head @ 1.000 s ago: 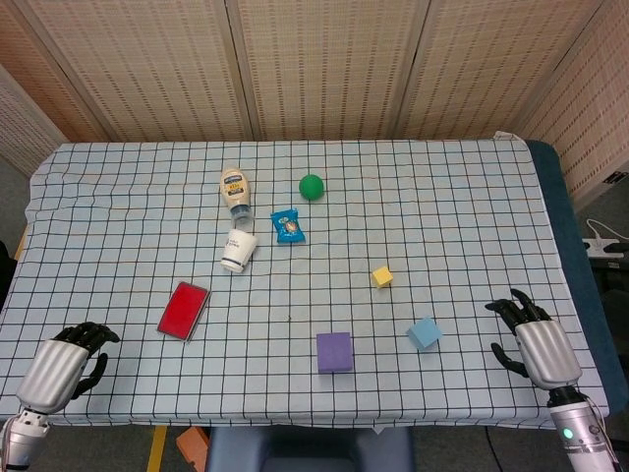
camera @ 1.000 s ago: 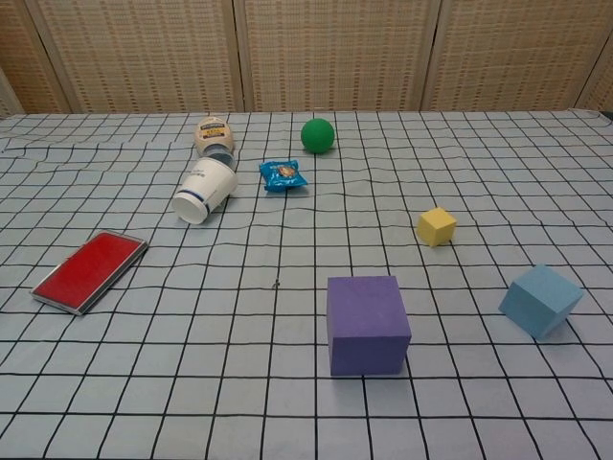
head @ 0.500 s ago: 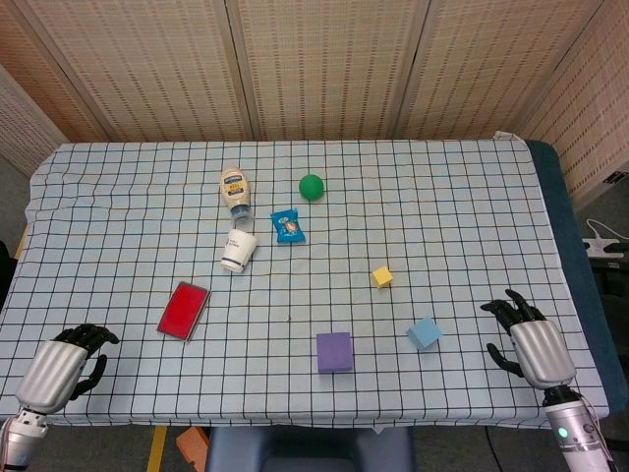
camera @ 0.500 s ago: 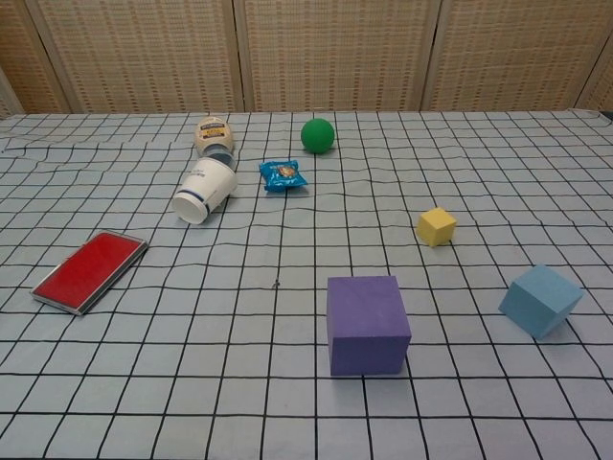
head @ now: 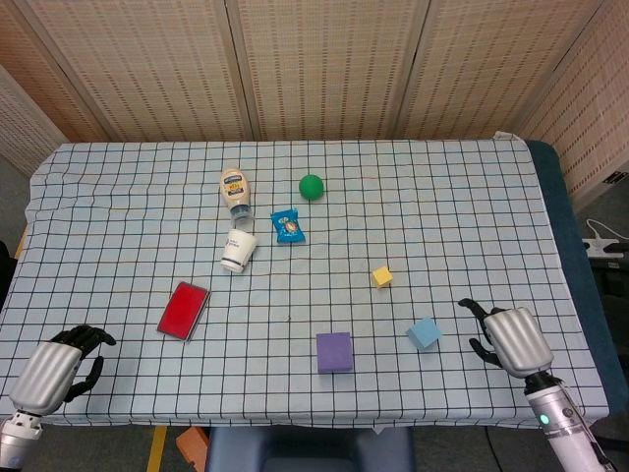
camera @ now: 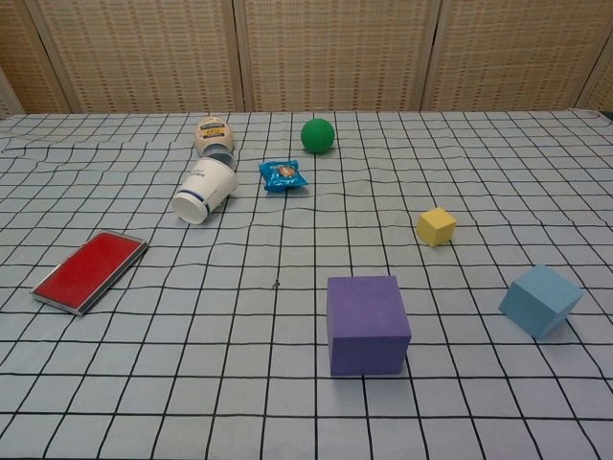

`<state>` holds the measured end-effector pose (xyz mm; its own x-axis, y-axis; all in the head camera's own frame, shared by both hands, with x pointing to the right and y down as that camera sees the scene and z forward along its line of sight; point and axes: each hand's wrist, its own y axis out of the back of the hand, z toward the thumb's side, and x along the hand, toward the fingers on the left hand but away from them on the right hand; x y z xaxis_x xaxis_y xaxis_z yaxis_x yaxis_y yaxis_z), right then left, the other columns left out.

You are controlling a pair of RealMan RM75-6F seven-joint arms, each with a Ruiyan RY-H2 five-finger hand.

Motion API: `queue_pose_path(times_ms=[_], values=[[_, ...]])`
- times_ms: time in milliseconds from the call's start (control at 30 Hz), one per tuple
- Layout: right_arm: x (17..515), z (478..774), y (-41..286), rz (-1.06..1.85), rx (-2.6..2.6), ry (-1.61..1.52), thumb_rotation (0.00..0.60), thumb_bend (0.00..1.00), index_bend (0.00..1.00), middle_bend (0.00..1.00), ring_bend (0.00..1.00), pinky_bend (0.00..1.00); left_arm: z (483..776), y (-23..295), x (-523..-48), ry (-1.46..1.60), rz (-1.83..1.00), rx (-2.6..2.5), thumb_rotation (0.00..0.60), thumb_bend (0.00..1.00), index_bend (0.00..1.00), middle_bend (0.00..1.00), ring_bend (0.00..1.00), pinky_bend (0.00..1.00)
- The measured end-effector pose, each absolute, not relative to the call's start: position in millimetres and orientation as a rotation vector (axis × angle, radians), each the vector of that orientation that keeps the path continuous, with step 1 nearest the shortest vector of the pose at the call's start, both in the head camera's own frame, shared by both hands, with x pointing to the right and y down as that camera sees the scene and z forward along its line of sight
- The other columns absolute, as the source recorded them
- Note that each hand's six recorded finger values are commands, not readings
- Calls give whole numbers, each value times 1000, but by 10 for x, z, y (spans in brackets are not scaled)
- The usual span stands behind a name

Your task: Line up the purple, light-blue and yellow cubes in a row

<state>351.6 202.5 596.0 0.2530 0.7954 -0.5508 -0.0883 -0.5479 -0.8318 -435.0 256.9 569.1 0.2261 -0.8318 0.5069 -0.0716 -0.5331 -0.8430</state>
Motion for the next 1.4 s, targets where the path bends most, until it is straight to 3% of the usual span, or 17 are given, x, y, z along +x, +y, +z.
queue_pose_path(times_ms=[500,900,1400], values=[[3196,6241,1852,1514,-1894,-384,600,118,233,808,692,840,5641,2537,-4396,880,-1388,-1803,600,570,406,363,273,400],[3051,6651,1764,1568,-1977,-292,600,118,296,811,692,841,5624,2521,-4416,897,-1387,-1805,600,571,413,380,275,400],[3032,6811,1812,1592,-2000,-267,600,118,297,812,692,841,5622,2517,-4415,900,-1385,-1810,600,573,414,380,275,401]])
